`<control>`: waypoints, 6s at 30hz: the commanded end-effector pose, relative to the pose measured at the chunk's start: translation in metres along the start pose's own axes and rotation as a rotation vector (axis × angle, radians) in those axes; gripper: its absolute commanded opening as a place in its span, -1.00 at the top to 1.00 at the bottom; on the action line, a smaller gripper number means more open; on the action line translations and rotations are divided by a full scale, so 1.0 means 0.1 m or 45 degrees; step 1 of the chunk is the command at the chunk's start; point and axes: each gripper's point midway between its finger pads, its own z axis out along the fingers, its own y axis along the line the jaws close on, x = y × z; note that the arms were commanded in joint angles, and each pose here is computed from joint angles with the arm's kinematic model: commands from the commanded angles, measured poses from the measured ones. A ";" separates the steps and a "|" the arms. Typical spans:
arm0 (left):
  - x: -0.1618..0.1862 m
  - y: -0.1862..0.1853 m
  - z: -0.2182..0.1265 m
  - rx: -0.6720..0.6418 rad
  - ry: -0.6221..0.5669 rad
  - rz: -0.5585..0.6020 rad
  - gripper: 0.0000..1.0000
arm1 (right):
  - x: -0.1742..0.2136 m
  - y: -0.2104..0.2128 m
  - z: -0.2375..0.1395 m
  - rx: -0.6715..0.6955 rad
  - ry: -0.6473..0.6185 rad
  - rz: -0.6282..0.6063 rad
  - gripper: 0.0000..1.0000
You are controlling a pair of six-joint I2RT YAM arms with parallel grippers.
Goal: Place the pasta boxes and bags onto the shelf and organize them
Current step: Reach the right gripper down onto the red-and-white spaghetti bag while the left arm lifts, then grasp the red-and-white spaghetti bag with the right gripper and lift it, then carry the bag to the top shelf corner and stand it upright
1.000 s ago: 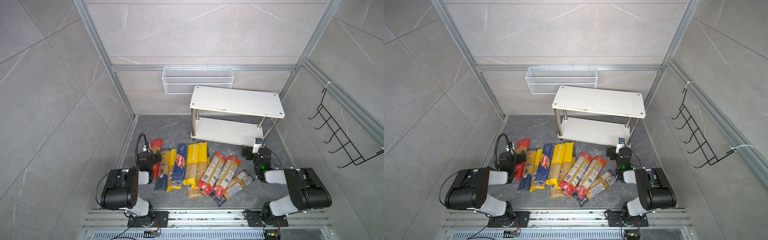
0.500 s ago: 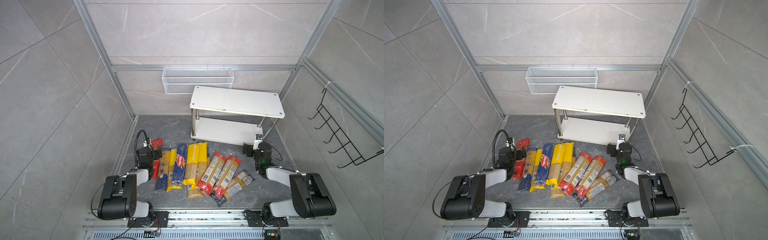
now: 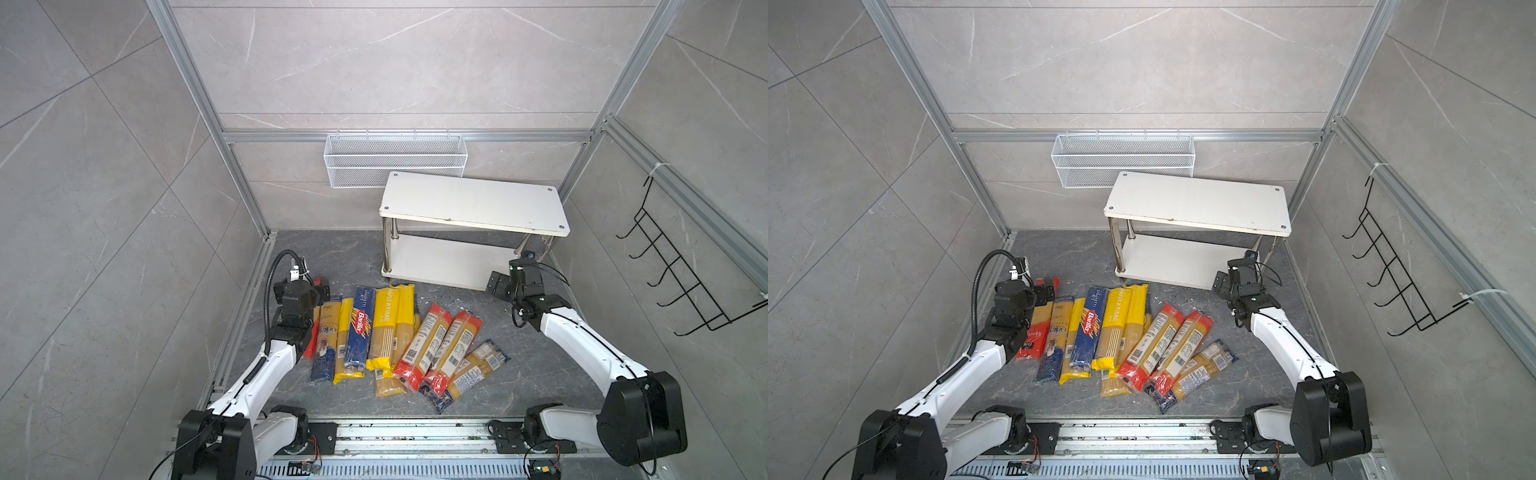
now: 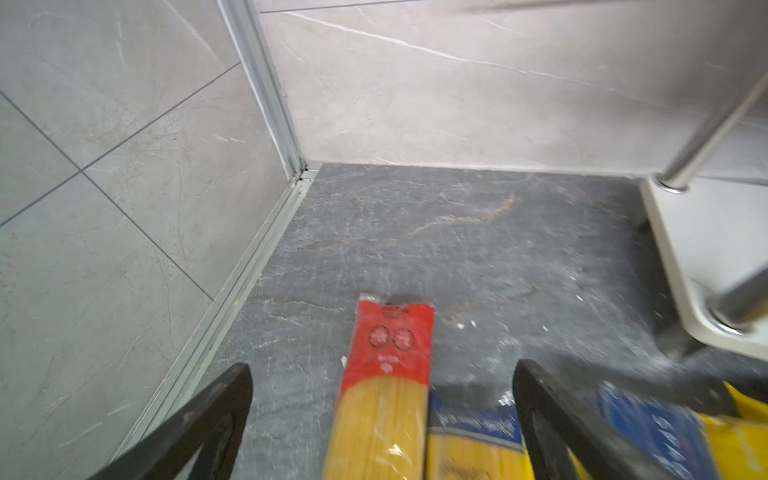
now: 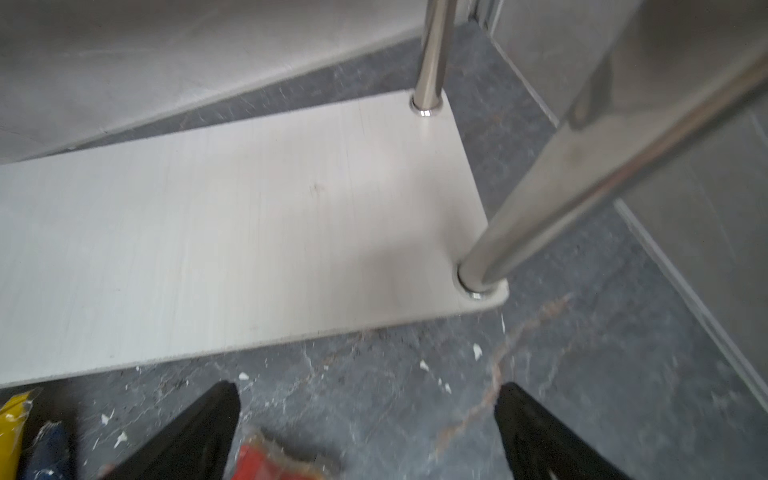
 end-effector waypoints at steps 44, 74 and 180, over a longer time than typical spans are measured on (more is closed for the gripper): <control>-0.03 -0.48 -1.01 0.344 0.187 0.070 -1.00 | 2.55 1.85 -0.98 -0.297 1.024 0.033 -0.94; -0.32 -0.50 -1.07 0.369 0.112 0.087 -1.00 | 2.10 1.92 -1.43 -0.427 1.029 -0.060 1.00; -1.07 -1.57 -0.36 0.665 0.194 0.296 -1.00 | -2.60 -0.10 -1.08 0.156 -0.195 -0.177 -0.99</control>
